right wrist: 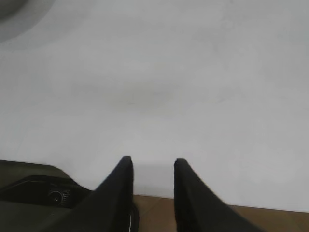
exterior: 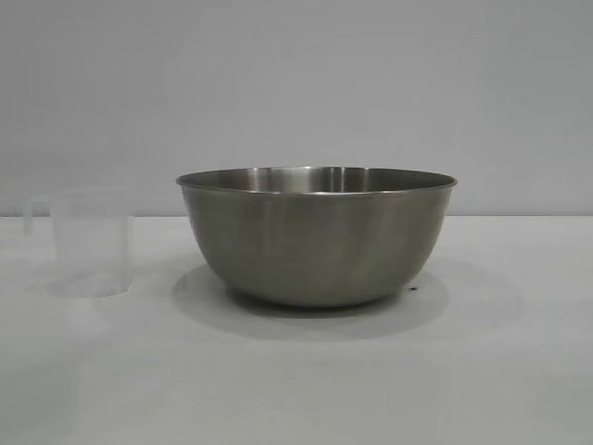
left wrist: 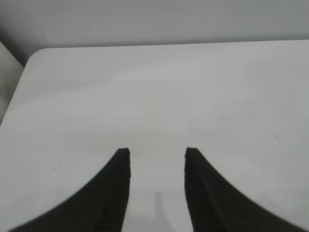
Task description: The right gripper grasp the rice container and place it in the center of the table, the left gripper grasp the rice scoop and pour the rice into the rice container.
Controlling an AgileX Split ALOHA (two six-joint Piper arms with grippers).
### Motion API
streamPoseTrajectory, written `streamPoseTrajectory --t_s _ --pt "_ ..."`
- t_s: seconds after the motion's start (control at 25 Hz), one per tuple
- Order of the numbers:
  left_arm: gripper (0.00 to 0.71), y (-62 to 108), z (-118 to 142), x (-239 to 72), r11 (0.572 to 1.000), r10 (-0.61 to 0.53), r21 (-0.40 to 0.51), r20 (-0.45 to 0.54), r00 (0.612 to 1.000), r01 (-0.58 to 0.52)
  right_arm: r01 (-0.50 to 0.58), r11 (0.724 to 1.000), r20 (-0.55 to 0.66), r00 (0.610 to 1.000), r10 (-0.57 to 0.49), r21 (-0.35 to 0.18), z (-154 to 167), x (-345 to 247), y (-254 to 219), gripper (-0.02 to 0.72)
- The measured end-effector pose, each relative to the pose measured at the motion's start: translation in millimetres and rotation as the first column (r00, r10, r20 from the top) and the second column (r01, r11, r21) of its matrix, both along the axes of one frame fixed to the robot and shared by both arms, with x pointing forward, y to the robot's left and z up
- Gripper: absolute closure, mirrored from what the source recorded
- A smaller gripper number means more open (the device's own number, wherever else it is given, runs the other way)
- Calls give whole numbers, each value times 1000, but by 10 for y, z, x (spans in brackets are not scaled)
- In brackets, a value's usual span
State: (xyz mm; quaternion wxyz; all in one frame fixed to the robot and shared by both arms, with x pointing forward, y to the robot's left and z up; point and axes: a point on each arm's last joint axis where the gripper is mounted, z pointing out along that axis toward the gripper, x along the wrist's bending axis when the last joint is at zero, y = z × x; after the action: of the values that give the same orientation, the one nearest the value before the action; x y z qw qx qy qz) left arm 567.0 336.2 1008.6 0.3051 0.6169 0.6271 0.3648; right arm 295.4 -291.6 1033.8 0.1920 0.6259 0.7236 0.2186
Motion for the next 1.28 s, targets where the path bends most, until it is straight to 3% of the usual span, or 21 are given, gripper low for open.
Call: streamPoseTrajectory --t_s 0.2,0.52,0.88,1.28 --pt "484 -45 41 22 999 -24 43 -79 997 27 0 1000 0 1000 0 0 0 0 0 496" --pt "484 -46 376 120 999 8 32 -184 983 -2 0 1000 0 1000 0 0 0 0 0 496" --pt "484 -94 344 4 999 -2 -51 -378 926 -19 0 1000 0 1000 0 0 0 0 0 496" --pt "484 -148 307 -67 994 -44 -107 -455 889 -6 0 1000 0 1000 0 0 0 0 0 496"
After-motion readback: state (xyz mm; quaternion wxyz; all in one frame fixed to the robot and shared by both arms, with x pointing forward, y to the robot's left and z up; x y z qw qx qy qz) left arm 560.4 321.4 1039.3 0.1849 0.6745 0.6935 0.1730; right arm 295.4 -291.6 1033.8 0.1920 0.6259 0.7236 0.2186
